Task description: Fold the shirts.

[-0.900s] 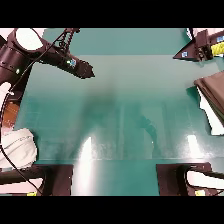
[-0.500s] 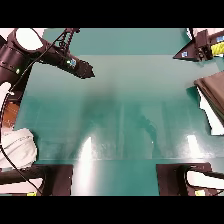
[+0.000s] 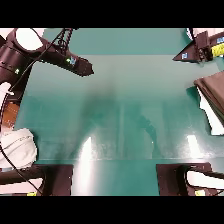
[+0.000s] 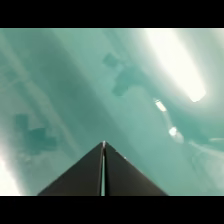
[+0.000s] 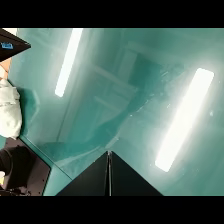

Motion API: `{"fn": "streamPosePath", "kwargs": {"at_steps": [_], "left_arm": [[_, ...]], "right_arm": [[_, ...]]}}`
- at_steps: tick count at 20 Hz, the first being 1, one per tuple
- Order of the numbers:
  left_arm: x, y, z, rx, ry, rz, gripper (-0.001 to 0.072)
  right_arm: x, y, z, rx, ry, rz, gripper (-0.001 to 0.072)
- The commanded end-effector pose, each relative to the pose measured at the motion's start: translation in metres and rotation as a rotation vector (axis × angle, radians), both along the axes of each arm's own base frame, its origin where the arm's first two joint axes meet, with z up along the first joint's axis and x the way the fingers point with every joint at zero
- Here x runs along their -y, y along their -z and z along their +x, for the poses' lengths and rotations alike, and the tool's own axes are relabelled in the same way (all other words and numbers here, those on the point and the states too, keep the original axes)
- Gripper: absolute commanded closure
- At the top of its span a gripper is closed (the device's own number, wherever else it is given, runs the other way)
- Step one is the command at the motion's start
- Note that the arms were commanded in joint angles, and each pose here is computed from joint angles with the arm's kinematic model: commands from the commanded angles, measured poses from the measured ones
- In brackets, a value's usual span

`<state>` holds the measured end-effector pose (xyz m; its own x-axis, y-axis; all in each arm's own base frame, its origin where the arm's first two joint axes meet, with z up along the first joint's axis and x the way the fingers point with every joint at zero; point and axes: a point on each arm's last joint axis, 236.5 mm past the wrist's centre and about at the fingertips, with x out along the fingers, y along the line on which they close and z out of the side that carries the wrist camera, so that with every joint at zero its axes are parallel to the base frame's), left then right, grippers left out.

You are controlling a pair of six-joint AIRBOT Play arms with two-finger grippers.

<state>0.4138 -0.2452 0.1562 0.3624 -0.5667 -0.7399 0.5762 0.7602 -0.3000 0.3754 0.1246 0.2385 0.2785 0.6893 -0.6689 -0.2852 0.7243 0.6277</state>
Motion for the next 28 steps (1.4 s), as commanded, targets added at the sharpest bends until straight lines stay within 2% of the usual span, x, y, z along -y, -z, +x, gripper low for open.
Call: {"fn": "streamPosePath", "kwargs": {"at_steps": [1,6,9,10,11,12,13,18,25,28], "left_arm": [[-0.042,0.020,-0.026,-0.079,0.020,0.209,0.0687],[-0.153,-0.004,-0.092,-0.118,-0.133,0.562,0.0686],[-0.230,0.009,-0.141,-0.159,-0.324,0.771,0.0684],[-0.253,0.019,-0.157,-0.171,-0.378,0.839,0.0640],[-0.270,0.030,-0.172,-0.186,-0.427,0.886,0.0373],[-0.286,0.043,-0.185,-0.200,-0.483,0.932,0.0137],[-0.300,0.055,-0.196,-0.209,-0.516,0.978,0.0159],[-0.329,0.131,-0.233,-0.296,-0.530,1.123,0.0153],[-0.332,0.188,-0.243,-0.297,-0.538,1.115,0.0154],[-0.337,0.197,-0.249,-0.307,-0.510,1.151,0.0155]], "right_arm": [[0.000,0.001,-0.004,-0.011,-0.012,-0.004,0.0691],[0.000,0.002,-0.006,0.023,-0.060,-0.023,0.0691],[0.000,0.002,-0.006,0.036,-0.072,-0.028,0.0691],[0.000,0.002,-0.006,0.039,-0.075,-0.029,0.0691],[0.000,0.002,-0.006,0.049,-0.084,-0.033,0.0691],[0.000,0.002,-0.006,0.054,-0.089,-0.034,0.0691],[0.000,0.002,-0.006,0.055,-0.088,-0.034,0.0690],[0.000,0.002,-0.006,0.064,-0.099,-0.038,0.0691],[0.000,0.002,-0.006,0.063,-0.099,-0.038,0.0691],[0.000,0.003,-0.008,0.057,-0.105,-0.040,0.0691]]}}
